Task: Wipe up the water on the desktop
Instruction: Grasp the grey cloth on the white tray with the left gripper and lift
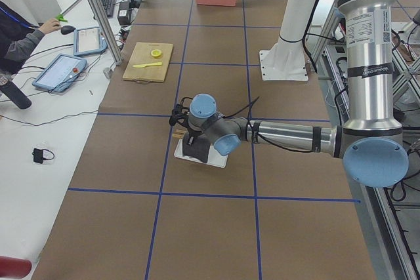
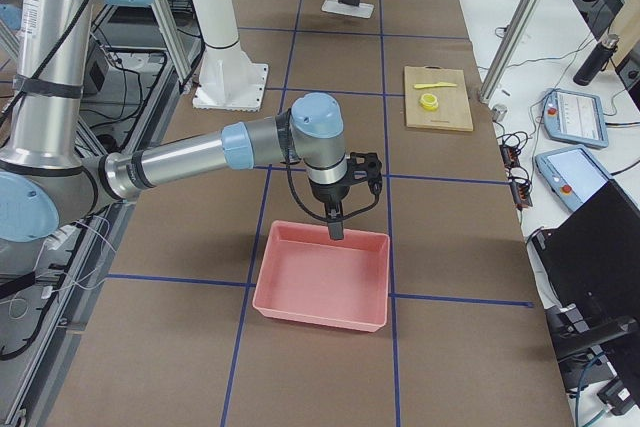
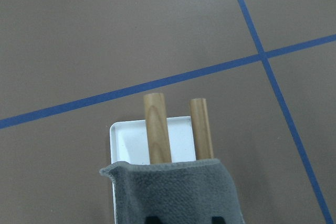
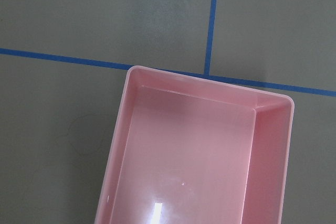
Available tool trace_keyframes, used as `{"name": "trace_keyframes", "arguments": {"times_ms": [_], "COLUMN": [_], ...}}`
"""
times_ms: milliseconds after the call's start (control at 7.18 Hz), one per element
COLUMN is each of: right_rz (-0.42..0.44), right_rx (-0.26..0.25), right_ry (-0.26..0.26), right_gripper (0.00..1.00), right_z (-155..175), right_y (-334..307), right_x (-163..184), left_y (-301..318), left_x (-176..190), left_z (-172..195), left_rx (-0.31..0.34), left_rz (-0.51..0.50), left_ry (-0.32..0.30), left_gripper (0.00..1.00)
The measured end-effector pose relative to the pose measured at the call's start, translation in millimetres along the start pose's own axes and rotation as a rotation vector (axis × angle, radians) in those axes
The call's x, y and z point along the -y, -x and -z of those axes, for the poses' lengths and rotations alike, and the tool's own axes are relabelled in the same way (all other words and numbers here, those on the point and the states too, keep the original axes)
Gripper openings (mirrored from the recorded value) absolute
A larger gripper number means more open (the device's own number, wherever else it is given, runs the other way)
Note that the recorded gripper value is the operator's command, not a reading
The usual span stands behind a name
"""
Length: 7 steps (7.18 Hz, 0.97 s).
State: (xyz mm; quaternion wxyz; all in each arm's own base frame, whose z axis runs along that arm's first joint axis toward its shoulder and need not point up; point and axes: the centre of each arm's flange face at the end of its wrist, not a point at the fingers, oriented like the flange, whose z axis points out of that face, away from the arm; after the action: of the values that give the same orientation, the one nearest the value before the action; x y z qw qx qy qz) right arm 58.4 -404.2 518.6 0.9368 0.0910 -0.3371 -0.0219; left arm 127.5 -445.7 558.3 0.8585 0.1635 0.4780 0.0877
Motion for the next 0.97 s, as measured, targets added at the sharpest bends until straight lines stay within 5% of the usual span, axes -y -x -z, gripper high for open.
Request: {"name": "trace_keyframes", "arguments": {"times_ms": [139, 278, 418, 975], "right_rz": [0.0, -0.001, -0.001, 0.002], "right_rx": [0.0, 0.0, 0.0, 0.002], "right_ry": [0.0, 0.001, 0.001, -0.003], "right_gripper": [1.0, 1.0, 1.0, 1.0], "right_z": [-0.1, -0.2, -0.2, 1.1], "right_y": [-0.1, -0.2, -0.2, 1.1], "right_x": [0.0, 0.0, 0.0, 0.7], "left_y": [1.8, 2.9, 3.4, 5.1], "left_x": [-0.9, -1.3, -1.5, -4.5], "left_z": [-1.3, -1.8, -1.9, -0.8], "left_rx": [0.001, 0.002, 0.002, -0.019], "left_rz": [0.003, 0.005, 0.006, 0.013], "left_ry": [0.002, 0.003, 0.004, 0.019], "left_gripper": [0.3, 0.08, 0.0, 0.0]}}
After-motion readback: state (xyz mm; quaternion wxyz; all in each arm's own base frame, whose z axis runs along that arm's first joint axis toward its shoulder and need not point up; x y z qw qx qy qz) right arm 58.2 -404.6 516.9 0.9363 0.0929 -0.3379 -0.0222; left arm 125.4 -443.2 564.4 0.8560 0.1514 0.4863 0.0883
